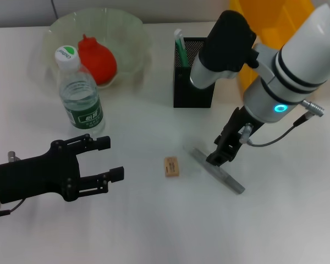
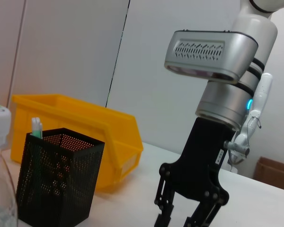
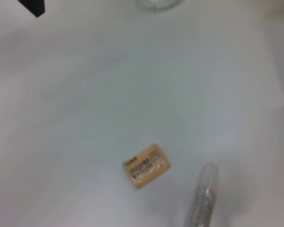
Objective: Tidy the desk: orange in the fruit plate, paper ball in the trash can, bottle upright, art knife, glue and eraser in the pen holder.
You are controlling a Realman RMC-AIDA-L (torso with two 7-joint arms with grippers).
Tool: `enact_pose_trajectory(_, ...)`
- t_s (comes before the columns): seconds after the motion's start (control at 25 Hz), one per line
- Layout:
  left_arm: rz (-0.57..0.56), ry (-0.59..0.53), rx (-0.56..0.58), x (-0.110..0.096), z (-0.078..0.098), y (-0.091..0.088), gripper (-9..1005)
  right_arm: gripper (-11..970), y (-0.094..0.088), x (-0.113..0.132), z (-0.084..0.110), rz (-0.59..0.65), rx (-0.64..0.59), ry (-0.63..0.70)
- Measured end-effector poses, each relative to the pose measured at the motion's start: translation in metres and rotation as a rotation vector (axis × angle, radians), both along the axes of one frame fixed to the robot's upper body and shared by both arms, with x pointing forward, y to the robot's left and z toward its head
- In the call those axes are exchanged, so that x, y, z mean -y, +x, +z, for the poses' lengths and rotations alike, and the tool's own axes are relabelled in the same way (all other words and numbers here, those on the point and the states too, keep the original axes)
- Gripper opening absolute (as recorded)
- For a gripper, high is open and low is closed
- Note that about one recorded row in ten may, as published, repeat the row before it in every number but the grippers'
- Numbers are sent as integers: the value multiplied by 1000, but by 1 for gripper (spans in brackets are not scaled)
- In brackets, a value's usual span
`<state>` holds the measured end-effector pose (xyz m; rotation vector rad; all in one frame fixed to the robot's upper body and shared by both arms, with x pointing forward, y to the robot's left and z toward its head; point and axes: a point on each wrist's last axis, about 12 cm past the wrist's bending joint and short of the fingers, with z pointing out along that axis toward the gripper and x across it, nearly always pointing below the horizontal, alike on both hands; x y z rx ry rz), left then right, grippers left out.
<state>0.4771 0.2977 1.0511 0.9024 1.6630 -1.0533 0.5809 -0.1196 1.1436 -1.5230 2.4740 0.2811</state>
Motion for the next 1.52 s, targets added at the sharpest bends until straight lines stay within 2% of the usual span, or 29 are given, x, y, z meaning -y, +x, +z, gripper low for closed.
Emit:
enact_pose_trajectory(0.08,0,0,2,0,0,0,785,592,-1,-3,-4,8,-1,2)
enact_pose_trajectory(0.28,-1,-2,1,2,-1,0,785,382,-3,-7,-13,17,7,0)
enact_pose_trajectory(0.52,1,-3,-2,1,-1,-2,785,255,-5,-12,-20,32,11,6)
enact_pose_trajectory(1.36,7,0,-4,0,-3,-3,785,224,-8,-13,-27,39,11,4)
enact_pose_trajectory(1.48,8,0,-5,0,-3,-3,785,141,-10,-12,-26,41,10,11)
enact_pose_trajectory(1.52,8,0,-5,0,-3,-3,785,140,-10,-11,-26,40,11,15)
